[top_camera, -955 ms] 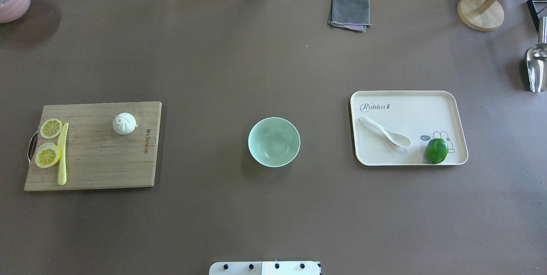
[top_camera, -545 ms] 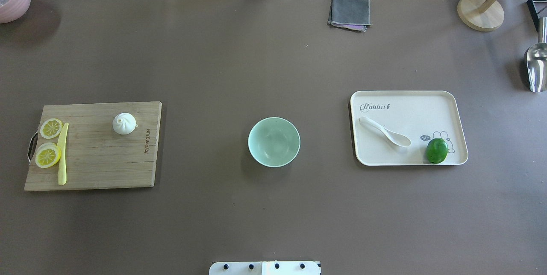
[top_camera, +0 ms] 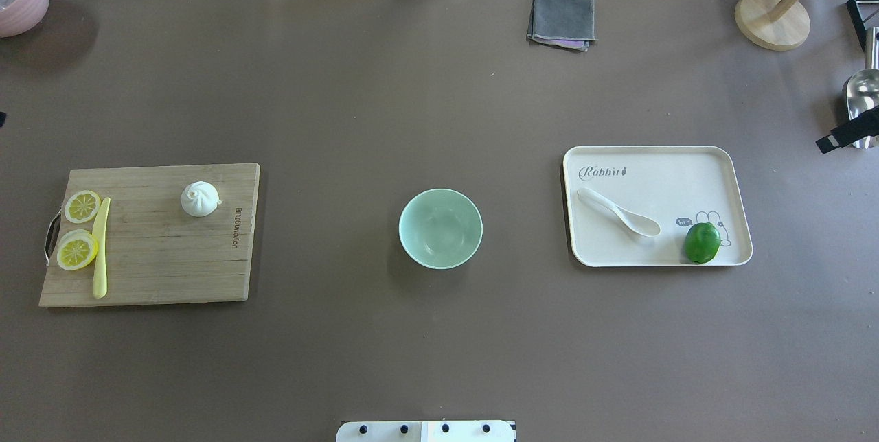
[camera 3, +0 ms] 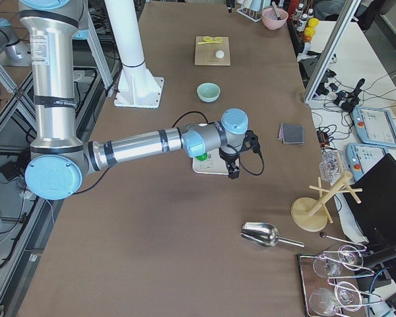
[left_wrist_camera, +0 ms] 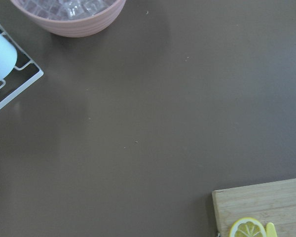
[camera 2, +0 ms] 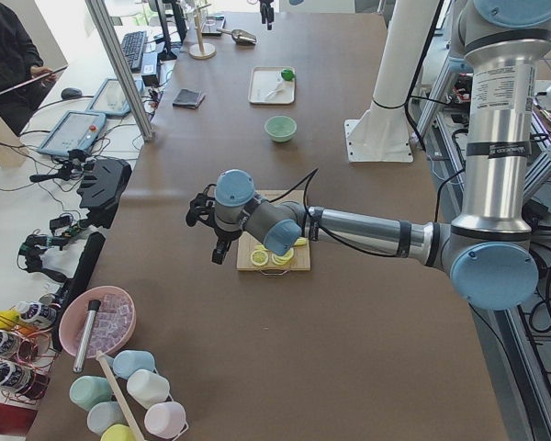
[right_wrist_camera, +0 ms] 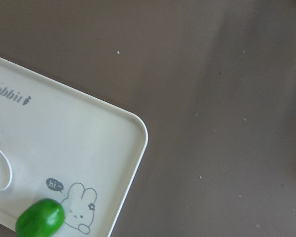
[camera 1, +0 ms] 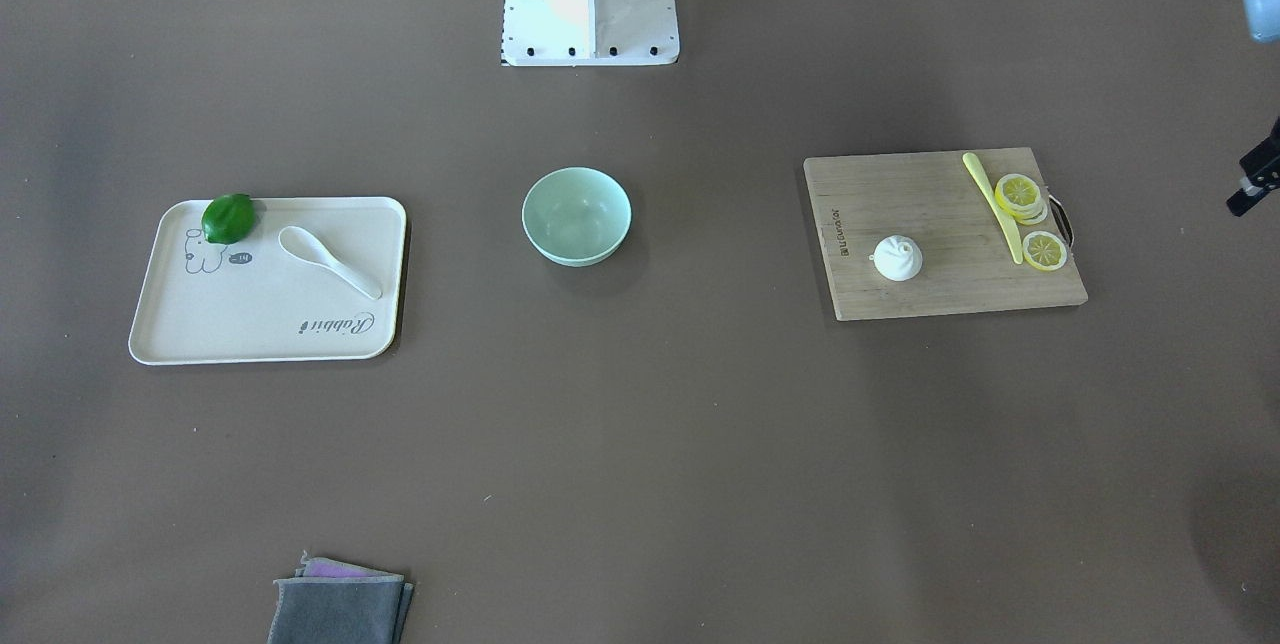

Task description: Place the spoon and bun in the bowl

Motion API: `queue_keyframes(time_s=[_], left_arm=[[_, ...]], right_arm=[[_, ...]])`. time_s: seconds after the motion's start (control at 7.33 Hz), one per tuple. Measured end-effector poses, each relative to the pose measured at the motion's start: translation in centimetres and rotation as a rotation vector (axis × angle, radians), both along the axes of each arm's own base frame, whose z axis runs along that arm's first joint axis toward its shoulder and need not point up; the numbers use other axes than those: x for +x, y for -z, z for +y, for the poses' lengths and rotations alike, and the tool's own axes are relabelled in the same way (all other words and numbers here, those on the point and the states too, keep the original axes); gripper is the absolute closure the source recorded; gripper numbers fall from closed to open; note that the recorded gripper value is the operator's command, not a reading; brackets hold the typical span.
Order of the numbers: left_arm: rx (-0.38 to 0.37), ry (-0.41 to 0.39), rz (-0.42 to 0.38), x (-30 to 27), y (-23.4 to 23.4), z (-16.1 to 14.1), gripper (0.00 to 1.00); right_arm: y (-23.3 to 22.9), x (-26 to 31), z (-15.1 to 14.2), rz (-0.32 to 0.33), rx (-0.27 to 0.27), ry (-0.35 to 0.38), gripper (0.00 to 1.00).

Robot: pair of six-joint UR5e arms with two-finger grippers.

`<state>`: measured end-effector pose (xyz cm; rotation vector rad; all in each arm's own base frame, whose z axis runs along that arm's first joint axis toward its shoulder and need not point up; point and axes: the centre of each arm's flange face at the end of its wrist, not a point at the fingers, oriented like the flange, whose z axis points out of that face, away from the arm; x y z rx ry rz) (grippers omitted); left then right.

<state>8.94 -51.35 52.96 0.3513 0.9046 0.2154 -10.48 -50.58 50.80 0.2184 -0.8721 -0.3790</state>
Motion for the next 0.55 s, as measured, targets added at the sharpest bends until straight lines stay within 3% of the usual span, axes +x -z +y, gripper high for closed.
queue_keyframes(time_s=[0.27, 0.55], left_arm=[[0.077, -0.04, -0.003, 3.8, 1.6, -0.2, 0.02], [0.108, -0.062, 0.006, 5.5, 2.4, -0.2, 0.02]], right_arm=[[5.5, -7.2, -1.9, 0.009, 0.079, 0.037, 0.0], [10.0, -16.5, -1.8, 0.038, 0.164, 0.103, 0.02]])
